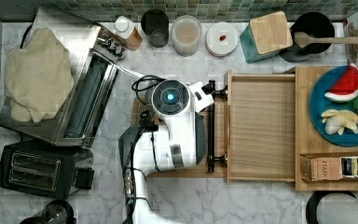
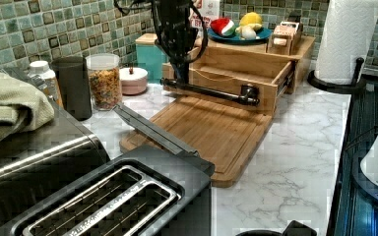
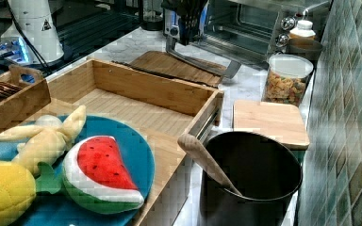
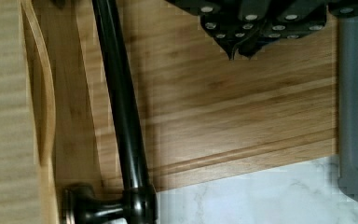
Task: Close the drawer.
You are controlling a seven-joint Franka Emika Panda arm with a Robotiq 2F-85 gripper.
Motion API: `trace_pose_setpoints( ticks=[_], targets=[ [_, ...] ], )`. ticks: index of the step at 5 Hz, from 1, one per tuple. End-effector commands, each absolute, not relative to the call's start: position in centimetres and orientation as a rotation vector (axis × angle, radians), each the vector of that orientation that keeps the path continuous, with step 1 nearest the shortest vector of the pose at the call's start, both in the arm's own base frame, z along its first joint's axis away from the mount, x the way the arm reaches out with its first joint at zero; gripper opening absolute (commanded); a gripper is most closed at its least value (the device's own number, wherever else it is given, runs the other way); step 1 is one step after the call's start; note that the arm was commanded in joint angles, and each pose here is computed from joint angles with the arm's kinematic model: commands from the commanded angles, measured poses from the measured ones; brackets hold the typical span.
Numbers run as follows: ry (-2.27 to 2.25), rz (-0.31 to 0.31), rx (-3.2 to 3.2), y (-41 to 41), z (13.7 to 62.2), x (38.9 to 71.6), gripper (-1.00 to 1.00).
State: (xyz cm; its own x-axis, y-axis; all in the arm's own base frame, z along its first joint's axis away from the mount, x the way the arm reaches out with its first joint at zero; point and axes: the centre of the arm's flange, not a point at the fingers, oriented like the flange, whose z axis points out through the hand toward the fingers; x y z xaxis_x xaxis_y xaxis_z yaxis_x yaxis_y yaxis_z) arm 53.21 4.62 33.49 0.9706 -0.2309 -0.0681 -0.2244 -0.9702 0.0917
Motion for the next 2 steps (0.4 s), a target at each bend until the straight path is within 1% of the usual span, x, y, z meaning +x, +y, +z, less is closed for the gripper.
trace_pose_setpoints(
  ticks=[1,2],
  targets=[
    [-0.245,-0.039,3.046,2.8,30.8,52.3,-1.0],
    [-0.204,0.004,3.022,1.8,29.8,52.1,-1.0]
  ],
)
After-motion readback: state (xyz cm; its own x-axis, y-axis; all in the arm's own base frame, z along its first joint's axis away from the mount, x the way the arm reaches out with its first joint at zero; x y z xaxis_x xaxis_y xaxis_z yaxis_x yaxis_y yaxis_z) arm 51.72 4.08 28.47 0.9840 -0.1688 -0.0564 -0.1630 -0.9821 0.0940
